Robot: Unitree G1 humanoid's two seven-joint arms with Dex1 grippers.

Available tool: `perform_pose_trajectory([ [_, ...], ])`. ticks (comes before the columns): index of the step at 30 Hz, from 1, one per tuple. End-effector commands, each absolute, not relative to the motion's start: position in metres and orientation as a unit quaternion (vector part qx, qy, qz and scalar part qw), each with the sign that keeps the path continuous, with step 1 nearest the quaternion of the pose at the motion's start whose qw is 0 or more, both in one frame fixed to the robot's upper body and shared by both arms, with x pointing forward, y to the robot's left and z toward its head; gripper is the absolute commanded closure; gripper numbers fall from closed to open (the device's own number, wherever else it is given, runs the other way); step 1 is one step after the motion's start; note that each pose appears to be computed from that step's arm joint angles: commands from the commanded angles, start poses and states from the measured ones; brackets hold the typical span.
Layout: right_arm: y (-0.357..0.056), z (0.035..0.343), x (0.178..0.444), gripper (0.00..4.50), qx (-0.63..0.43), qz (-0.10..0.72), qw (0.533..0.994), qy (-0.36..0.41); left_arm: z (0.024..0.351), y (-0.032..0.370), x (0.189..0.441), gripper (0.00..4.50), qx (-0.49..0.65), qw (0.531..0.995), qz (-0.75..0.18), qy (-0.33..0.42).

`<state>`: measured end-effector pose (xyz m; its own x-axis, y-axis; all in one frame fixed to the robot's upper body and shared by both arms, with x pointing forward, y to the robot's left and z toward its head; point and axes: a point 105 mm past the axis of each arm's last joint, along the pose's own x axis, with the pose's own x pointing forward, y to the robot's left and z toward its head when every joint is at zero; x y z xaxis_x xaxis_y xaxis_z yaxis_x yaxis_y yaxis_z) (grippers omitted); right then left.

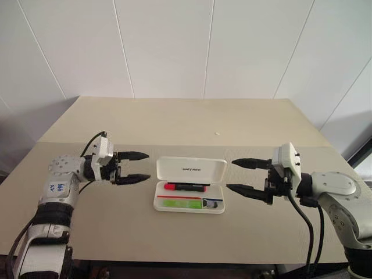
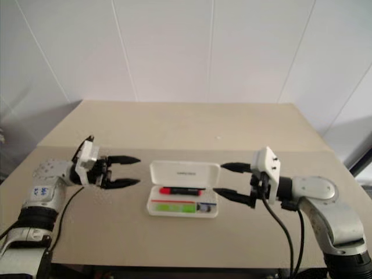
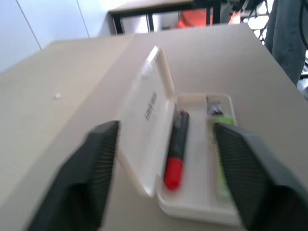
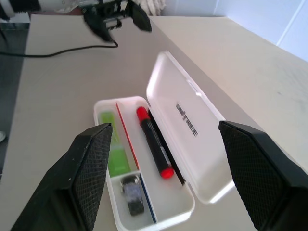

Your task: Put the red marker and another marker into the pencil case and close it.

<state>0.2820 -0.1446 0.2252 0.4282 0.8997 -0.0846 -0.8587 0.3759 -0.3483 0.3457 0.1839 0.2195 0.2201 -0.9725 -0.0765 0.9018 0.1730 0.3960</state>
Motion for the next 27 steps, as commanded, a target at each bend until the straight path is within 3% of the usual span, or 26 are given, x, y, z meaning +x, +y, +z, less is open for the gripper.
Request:
perform_pose_trajectory([
  [1,-0.154,0.239,0.28,0.0,-0.187,0.511,0.834,-0.091,0.233,0.184,0.355,2.45,0.201,0.756,-0.613,-0.11],
  [7,-0.164,0.244,0.276,0.0,-0.177,0.498,0.842,-0.105,0.252,0.184,0.374,4.42,0.203,0.771,-0.589,-0.131],
  [13,-0.181,0.247,0.274,0.0,-0.154,0.483,0.854,-0.119,0.252,0.184,0.384,4.47,0.199,0.785,-0.575,-0.117],
  [22,-0.201,0.24,0.274,0.0,-0.126,0.492,0.853,-0.123,0.216,0.178,0.402,4.47,0.177,0.821,-0.541,-0.036],
  [27,-0.2,0.236,0.268,0.0,-0.133,0.529,0.831,-0.112,0.207,0.164,0.402,4.47,0.171,0.808,-0.564,-0.013],
])
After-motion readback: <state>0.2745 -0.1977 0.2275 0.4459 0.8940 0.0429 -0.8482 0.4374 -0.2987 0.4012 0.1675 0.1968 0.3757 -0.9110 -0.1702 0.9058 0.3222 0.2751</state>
